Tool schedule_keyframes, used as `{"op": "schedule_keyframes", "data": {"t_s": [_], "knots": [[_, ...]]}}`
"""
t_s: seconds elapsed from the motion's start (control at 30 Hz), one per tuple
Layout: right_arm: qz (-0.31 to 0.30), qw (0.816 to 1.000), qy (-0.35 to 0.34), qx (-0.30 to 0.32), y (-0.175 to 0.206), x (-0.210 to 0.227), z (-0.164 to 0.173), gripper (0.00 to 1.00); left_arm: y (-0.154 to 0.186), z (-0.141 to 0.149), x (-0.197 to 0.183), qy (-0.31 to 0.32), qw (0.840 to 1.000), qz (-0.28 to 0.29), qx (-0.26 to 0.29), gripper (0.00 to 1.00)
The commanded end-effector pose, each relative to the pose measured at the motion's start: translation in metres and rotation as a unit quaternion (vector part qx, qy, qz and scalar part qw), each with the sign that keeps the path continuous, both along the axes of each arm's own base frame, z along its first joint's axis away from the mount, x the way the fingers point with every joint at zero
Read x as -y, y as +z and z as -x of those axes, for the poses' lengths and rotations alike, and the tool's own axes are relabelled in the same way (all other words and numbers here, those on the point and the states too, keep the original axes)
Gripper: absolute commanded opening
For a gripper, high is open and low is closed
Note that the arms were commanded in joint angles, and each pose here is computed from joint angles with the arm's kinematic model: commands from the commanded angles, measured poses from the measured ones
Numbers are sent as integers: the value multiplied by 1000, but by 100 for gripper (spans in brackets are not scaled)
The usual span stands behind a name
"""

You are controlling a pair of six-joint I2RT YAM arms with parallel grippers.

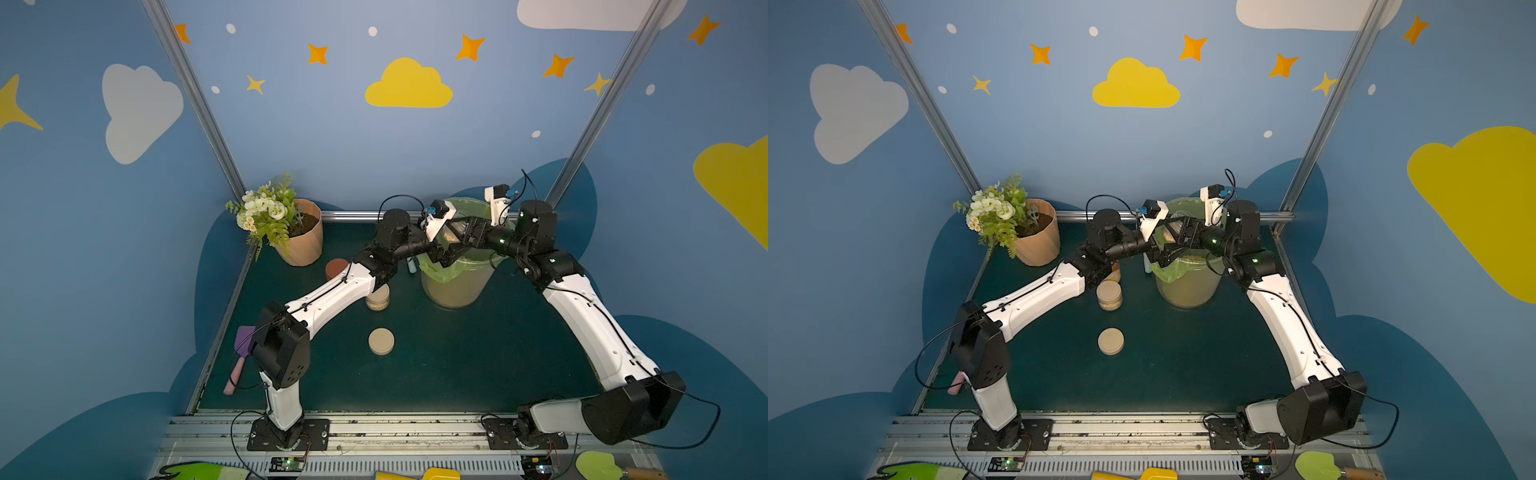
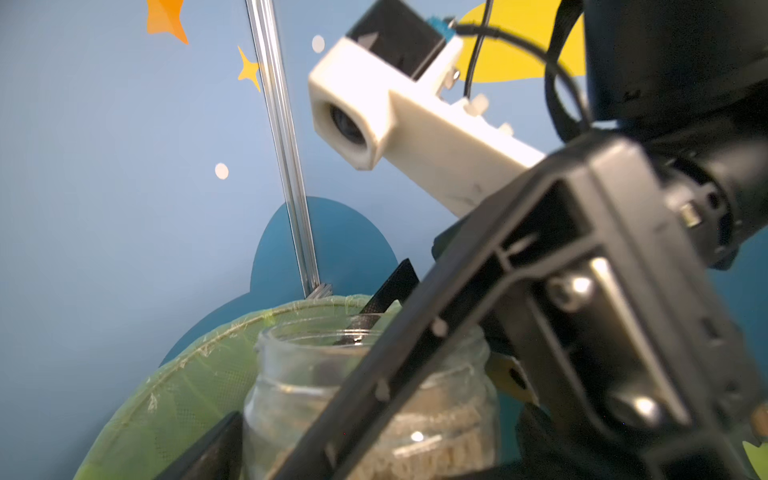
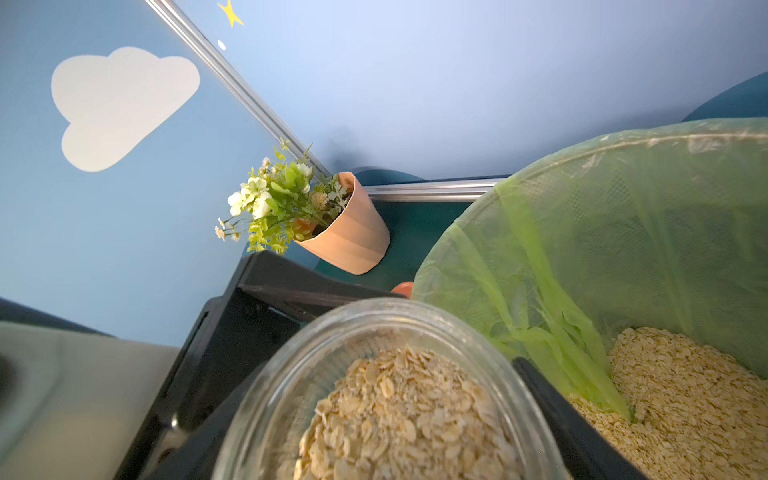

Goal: Empty expired oatmeal from jars
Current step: Pour the expired oatmeal into the trash bin.

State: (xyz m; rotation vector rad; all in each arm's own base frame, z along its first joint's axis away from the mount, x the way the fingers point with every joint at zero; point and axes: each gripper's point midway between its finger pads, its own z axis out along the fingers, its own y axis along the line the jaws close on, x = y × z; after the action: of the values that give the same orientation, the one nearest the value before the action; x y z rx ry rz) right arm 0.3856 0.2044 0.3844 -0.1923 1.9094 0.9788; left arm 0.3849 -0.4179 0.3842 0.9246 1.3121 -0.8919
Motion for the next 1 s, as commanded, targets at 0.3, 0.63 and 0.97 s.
{"op": "schedule_keyframes", "data": {"t_s": [0.3,0.63,0.97], "knots": [[-136,985,-83,60,58,26,-20,28,42,1,-32,67,974,105,-187,100],[-221,969,-94,49,58,23,-22,29,22,-10,-52,111,857,247,-439,100],[-269,954,-114,66,61,14,-17,28,17,-4,-35,79,778,333,-527,100]]}}
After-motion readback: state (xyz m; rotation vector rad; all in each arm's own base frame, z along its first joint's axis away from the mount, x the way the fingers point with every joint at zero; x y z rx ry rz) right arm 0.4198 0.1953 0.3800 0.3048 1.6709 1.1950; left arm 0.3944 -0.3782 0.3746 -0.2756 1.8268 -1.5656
